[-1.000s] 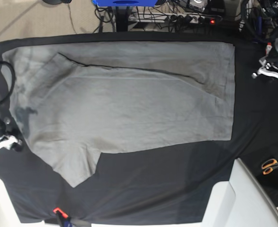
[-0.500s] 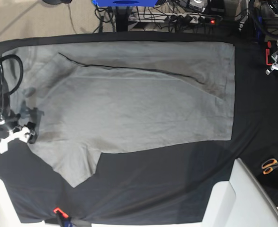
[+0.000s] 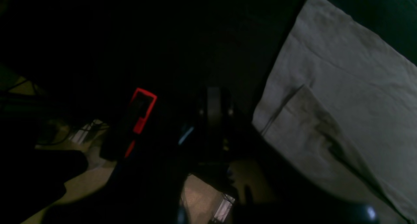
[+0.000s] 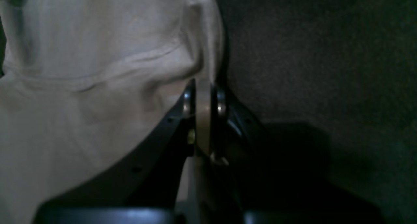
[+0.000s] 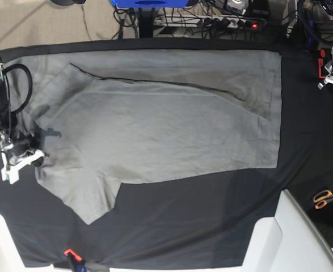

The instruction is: Fold the T-shirt properly

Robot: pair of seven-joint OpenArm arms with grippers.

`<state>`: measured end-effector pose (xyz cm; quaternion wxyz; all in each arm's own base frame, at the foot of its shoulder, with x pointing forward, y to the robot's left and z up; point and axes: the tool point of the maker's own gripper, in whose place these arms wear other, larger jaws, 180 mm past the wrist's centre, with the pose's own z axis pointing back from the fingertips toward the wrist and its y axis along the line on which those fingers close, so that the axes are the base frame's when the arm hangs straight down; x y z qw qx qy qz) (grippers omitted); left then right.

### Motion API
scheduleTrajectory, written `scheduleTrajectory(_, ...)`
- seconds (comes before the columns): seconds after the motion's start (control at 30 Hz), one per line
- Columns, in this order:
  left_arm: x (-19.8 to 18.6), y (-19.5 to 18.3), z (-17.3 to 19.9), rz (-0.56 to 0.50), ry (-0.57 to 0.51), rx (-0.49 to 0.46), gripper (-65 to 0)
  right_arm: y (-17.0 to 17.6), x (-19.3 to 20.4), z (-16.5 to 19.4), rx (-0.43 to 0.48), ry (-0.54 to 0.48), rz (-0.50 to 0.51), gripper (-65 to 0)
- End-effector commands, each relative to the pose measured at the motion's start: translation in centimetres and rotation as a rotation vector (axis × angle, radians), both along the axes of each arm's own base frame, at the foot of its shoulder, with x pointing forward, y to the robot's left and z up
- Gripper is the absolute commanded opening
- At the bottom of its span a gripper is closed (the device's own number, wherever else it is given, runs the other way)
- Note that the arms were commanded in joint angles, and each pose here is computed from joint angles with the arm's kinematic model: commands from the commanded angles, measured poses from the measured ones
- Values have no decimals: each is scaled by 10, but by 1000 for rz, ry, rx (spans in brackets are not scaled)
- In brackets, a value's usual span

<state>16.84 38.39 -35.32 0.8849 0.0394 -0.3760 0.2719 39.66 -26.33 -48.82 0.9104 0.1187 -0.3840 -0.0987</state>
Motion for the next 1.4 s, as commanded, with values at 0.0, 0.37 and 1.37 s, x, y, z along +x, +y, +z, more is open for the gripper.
scheduleTrajectory(0.0, 6, 6, 12, -10, -33, 32, -650, -5, 19, 21, 5, -71, -6, -650)
scheduleTrajectory(0.37, 6, 5, 12, -12, -33, 32, -650, -2, 10, 38, 73, -109, -9, -650)
scheduleTrajectory(1.37, 7, 11, -5, 27, -21, -17, -650, 12, -105, 92, 98, 56, 91, -647)
